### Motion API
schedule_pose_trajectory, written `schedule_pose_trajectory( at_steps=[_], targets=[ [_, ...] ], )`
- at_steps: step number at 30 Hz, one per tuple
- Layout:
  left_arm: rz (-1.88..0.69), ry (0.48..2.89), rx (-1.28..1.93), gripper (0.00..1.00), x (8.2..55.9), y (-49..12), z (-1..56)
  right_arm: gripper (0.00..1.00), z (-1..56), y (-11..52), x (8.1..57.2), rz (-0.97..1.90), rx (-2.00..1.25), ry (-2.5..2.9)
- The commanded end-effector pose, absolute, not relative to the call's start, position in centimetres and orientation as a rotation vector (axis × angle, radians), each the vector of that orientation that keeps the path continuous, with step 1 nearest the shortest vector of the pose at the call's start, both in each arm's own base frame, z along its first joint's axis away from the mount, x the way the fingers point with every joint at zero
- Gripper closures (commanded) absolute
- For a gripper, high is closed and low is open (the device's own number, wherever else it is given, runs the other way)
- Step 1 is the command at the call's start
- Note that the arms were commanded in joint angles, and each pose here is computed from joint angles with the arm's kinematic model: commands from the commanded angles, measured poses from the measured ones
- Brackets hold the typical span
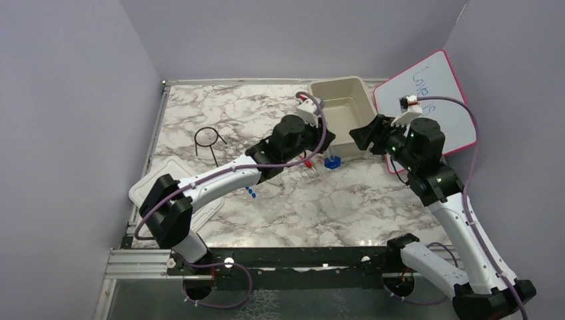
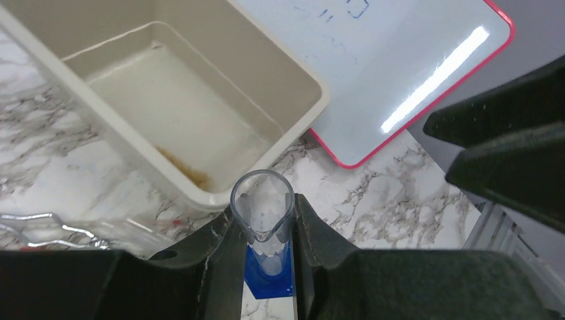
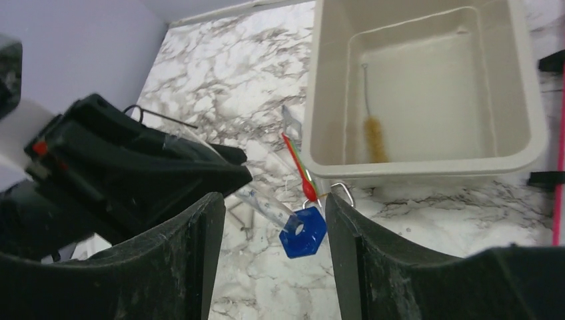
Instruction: Organize the chemistry lab equipment
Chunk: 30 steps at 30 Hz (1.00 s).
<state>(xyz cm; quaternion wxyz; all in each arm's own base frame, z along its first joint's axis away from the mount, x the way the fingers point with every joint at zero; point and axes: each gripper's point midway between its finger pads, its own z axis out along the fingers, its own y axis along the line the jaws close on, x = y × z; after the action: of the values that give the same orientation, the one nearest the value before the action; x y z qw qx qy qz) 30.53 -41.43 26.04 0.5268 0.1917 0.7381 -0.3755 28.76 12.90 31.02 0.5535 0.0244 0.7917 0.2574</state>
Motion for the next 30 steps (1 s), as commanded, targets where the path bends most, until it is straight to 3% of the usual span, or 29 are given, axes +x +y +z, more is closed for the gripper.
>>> schedule_pose_trajectory(
  at_steps=[1,9,21,25,30],
  targets=[
    [-0.998,1.908,0.359,0.74,29.3,-38.5,26.6,0.37,32.0,16.4,28.0,0.770,-0.181,1.788],
    [-1.183,1.945,0.309,0.74,29.2,-35.8,30.5,0.35,31.2,21.5,26.5,1.076,-0.471,1.666],
    [-1.370,1.931,0.340,0.74,28.4,-35.8,32.8,0.38,27.1,24.6,27.9,1.154,-0.566,1.785],
    [-1.392,1.933,0.345,0.74,28.4,-35.9,32.8,0.48,26.2,25.0,28.0,1.181,-0.576,1.820],
    [-1.398,1.932,0.328,0.74,28.7,-35.6,32.7,0.73,26.0,25.4,27.6,1.212,-0.593,1.827]
  ],
)
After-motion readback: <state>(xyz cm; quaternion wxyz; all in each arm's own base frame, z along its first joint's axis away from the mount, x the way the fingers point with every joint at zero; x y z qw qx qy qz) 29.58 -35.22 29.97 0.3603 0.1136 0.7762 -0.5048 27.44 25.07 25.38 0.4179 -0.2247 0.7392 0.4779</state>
